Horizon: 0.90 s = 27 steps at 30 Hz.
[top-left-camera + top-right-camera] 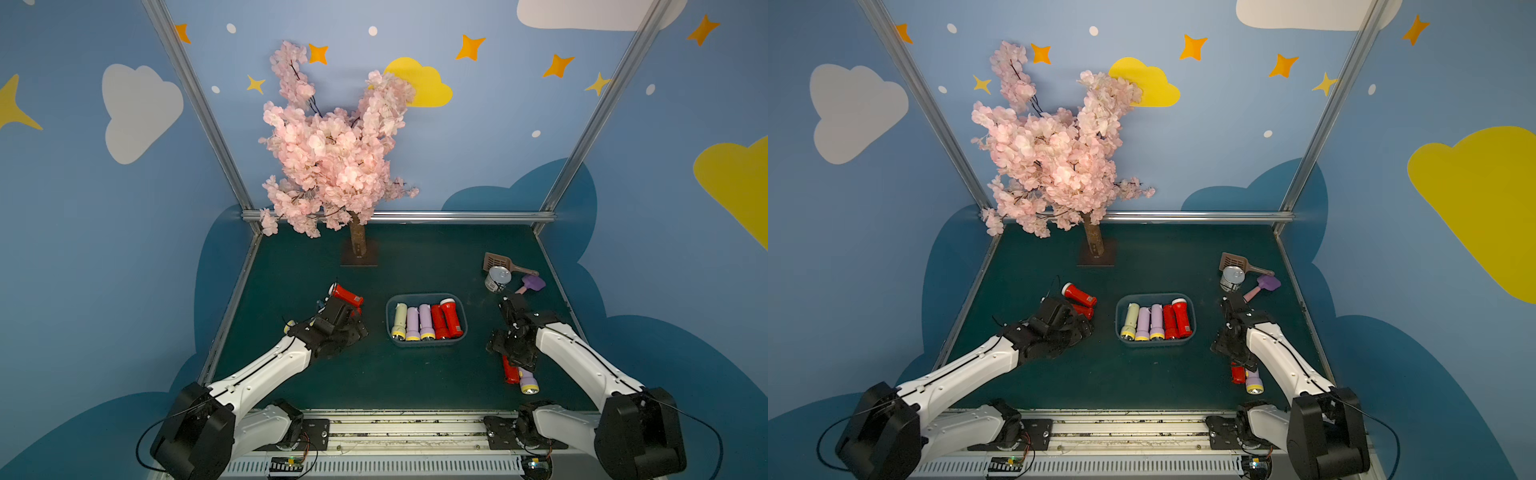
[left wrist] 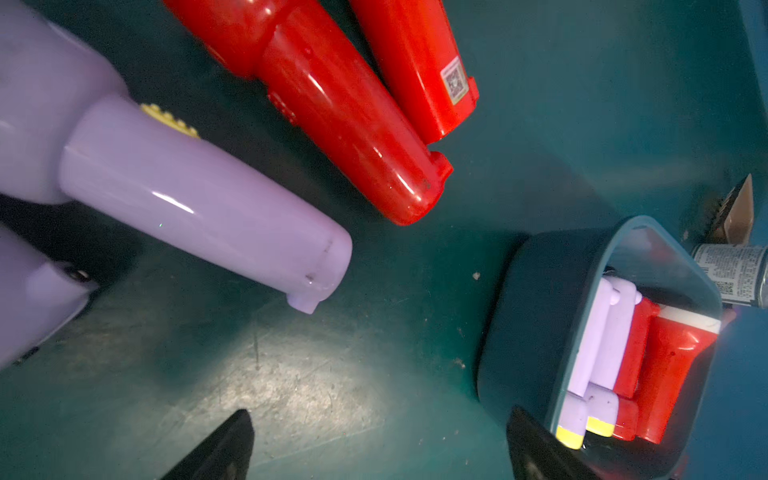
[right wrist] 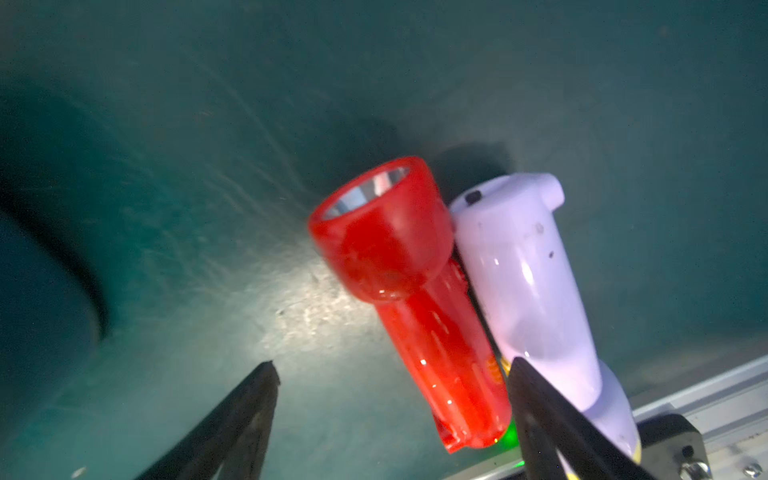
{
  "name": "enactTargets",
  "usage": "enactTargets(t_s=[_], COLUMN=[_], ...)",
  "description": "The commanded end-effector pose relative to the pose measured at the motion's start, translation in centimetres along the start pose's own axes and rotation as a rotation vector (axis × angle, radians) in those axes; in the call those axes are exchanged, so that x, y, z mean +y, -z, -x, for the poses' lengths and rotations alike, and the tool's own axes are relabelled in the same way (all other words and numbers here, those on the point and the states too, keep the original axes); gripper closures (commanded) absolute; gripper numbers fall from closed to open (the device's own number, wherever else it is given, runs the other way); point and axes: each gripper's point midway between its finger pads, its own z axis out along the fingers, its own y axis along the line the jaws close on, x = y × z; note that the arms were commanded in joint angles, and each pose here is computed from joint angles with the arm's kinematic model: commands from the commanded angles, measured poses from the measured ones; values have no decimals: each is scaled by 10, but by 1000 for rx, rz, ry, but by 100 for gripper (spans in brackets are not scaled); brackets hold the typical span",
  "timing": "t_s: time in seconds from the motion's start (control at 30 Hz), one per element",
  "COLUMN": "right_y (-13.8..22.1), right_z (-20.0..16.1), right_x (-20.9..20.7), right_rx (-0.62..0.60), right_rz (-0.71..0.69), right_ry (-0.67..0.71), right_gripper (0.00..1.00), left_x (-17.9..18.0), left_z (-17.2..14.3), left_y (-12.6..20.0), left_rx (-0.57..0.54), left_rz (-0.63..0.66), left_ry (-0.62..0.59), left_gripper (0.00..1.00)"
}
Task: Put the flashlights into the storage boxes
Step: Pick up the flashlight from the center of the board.
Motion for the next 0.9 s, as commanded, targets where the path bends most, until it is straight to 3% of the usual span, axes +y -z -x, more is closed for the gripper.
enactTargets(t_s=[0.0, 0.3, 0.63, 0.87], right_y=[-4, -19, -24, -21], right_z=[2, -6, -9, -15], right_x=[5, 11, 19, 21], right_rx=[4, 42, 67, 64], right_rz=[24, 54, 92, 118], right_ry=[-16, -8, -9, -14], right_gripper=[13, 16, 28, 29], left_x=[-10, -5, 0, 2], left_z=[4, 2, 1, -1], left_y=[7, 8, 11, 14], left_rx=[-5, -9, -11, -14], left_rz=[-31, -29, -22, -33], left_ry=[-22, -16, -14, -8], left_gripper=[5, 5, 5, 5])
